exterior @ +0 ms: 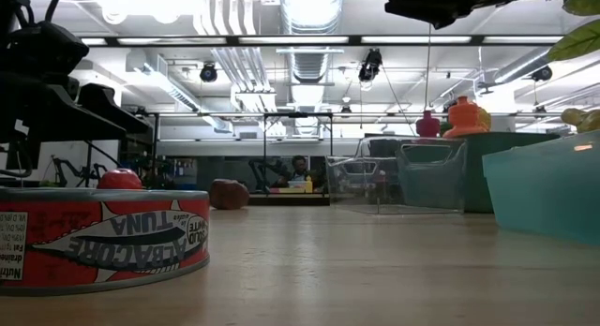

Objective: Pick & Place Food Item
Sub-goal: Put the dark red apple into the green transparent bin

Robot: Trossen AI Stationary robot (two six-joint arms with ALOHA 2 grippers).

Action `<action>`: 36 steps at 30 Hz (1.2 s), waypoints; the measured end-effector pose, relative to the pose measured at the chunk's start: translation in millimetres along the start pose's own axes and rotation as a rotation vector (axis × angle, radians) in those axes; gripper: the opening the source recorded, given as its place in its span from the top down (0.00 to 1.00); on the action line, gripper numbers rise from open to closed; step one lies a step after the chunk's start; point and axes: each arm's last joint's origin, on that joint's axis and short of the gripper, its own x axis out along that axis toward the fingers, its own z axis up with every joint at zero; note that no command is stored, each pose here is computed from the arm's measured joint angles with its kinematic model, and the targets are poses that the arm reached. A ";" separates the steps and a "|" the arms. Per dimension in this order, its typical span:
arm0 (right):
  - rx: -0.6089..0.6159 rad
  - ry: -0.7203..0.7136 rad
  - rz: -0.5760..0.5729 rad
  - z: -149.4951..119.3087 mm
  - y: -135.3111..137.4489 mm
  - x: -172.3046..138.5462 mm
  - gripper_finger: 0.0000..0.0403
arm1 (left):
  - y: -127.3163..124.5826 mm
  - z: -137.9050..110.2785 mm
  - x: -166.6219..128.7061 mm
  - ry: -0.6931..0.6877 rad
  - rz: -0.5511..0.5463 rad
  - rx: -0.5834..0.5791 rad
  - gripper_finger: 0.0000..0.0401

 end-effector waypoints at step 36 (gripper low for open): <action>-0.010 0.026 0.006 -3.8 2.3 3.4 0.41 | 45.2 131.8 5.8 0.189 0.182 -0.299 0.14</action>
